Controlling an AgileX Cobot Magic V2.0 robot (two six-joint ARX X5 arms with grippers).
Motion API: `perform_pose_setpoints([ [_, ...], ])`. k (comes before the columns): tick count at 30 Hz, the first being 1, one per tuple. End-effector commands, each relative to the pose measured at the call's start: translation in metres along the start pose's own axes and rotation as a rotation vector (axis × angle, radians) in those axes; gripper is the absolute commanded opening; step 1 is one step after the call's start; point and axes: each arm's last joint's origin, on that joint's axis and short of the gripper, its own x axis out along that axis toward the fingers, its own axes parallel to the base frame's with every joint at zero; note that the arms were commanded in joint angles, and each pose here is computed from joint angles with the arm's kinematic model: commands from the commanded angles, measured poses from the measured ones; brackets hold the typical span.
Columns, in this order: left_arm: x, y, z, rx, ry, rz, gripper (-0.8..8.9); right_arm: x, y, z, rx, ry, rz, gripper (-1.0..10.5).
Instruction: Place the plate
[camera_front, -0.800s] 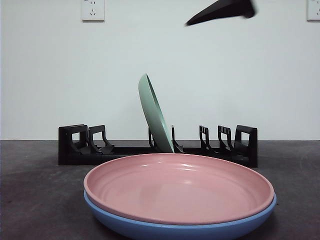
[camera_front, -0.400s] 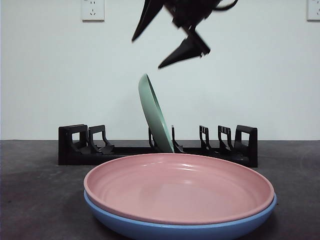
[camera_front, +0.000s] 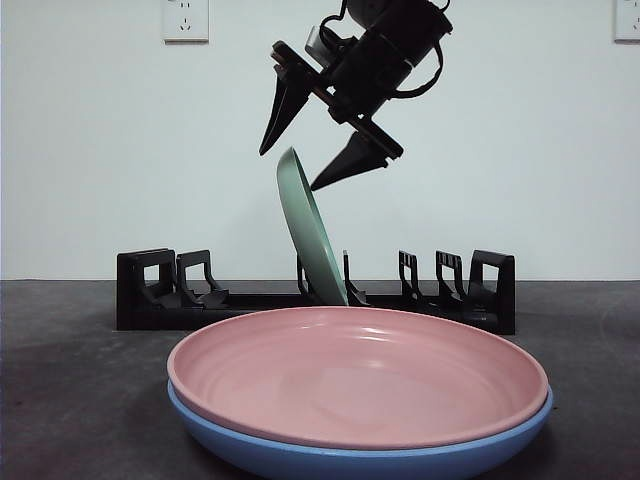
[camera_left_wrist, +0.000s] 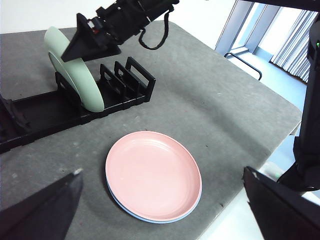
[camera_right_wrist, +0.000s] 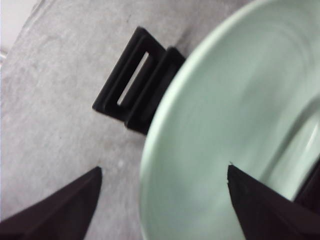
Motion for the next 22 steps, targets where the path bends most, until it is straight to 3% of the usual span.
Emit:
perform_pose_setpoints([
  [1,-0.0048,-0.0023,0.0050,0.009,-0.031,-0.009,5.00,0.0043,0.0028,0.0063,-0.042,-0.033,0.014,2.9],
  [5,-0.0048,-0.0023,0.0050,0.009,-0.031,-0.009,5.00,0.0042,0.0032,0.0078,-0.040,-0.048,0.018,2.0],
  [15,-0.0048,-0.0023,0.0049,0.010,-0.030,-0.009,5.00,0.0056,0.0024,0.0074,-0.020,-0.046,0.016,1.4],
  [18,-0.0048,-0.0023,0.0049,0.012,-0.030,-0.009,5.00,0.0058,0.0018,0.0069,-0.010,-0.041,0.011,0.0],
  [22,-0.0048,-0.0023,0.0049,0.012,-0.029,-0.009,5.00,0.0059,0.0018,0.0066,0.008,-0.039,0.008,0.0],
])
